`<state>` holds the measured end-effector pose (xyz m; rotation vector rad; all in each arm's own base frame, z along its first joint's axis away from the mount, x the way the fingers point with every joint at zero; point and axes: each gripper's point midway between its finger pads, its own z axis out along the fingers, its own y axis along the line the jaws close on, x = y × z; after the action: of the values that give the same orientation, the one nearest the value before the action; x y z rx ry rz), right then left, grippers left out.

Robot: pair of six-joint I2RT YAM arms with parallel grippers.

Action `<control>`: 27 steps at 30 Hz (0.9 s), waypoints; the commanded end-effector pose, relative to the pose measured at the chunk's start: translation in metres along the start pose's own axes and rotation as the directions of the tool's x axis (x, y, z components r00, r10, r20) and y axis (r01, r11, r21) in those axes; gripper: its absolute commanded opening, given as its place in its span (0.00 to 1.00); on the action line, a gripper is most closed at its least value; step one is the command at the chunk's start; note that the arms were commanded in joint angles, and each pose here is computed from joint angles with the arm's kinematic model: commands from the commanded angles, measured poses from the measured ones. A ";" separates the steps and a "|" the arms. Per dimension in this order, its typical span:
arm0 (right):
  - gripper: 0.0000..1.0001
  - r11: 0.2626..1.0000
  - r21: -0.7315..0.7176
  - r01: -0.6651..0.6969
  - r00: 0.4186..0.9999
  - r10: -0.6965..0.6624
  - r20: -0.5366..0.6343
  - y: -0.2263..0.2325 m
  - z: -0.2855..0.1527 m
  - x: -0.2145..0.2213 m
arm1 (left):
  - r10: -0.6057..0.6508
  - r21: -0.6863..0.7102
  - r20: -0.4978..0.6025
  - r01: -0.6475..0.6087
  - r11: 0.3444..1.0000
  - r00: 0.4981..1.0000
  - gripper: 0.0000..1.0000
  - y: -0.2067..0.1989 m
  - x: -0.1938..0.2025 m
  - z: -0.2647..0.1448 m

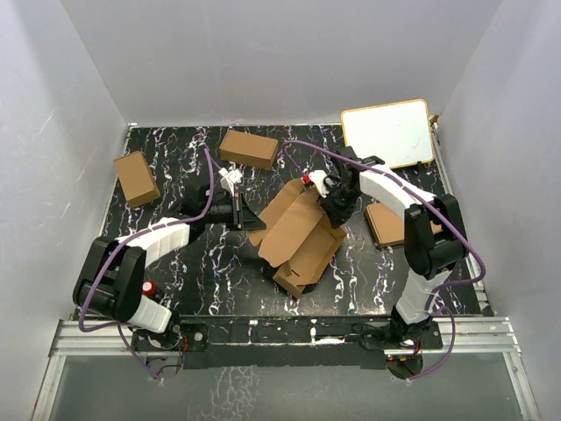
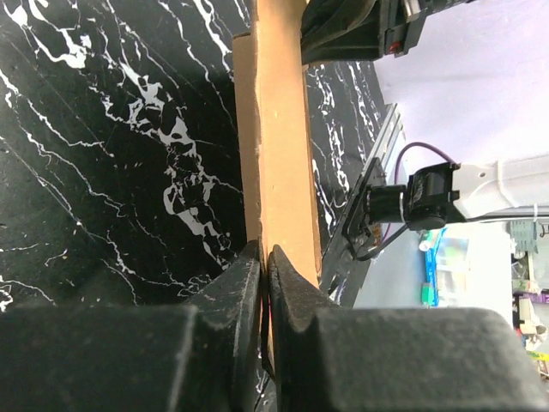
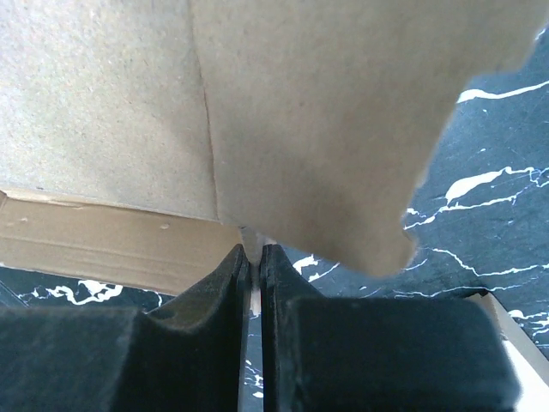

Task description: Fold the paper box

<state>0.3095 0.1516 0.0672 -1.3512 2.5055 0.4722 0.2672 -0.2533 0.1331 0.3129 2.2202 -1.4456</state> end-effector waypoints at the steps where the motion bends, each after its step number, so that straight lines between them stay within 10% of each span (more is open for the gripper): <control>1: 0.10 0.998 0.068 0.000 1.000 0.000 0.002 -0.009 -0.003 -0.014 | 0.044 0.033 -0.017 -0.044 0.998 0.999 0.00 -0.009 -0.006 -0.002; 27: 0.33 0.988 0.155 0.008 0.992 -0.028 0.127 -0.015 0.013 -0.017 | 0.086 0.025 0.018 -0.086 0.996 0.996 0.00 0.000 -0.006 -0.009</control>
<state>0.3147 0.1539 0.0373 -1.2901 2.4917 0.3769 0.2723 -0.2439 0.1226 0.3467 2.2202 -1.3981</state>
